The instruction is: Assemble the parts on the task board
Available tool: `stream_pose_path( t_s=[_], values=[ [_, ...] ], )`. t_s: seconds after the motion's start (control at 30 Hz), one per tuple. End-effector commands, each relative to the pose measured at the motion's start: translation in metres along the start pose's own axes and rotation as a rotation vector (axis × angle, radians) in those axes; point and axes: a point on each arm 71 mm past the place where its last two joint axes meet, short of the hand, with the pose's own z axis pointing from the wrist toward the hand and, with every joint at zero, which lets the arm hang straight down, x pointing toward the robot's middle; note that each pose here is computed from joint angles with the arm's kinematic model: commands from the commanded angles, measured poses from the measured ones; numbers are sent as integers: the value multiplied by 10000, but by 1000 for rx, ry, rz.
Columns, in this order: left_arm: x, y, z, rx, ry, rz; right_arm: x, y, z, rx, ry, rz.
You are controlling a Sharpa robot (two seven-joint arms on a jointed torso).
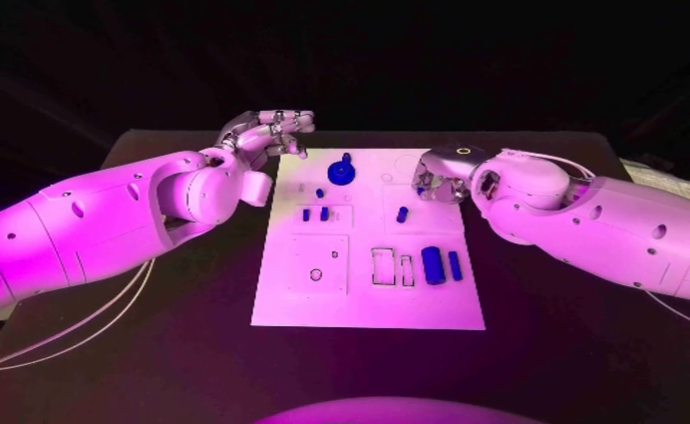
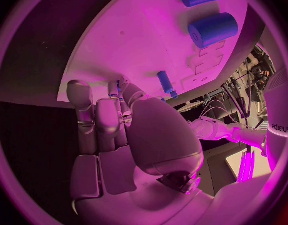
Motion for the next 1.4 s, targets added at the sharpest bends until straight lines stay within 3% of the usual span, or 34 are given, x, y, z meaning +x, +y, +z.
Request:
stream_pose_path(
  t_s=[0.03,0.23,0.7,1.03,1.2,1.4],
  values=[
    [35,-17,-3,20,18,-24,122,35,11,-23,69,-12],
    [39,-18,-6,20,17,-24,151,37,27,-19,69,-11],
    [17,-20,-10,22,9,-17,26,21,-46,-9,-115,53],
    [-13,-21,-20,23,1,-14,-87,-35,-157,-2,-169,98],
    [-22,-16,-22,21,-3,-13,-153,39,-209,-31,-207,119],
    [-20,-9,-24,18,-1,-14,-229,277,-255,-101,-251,152]
  ],
)
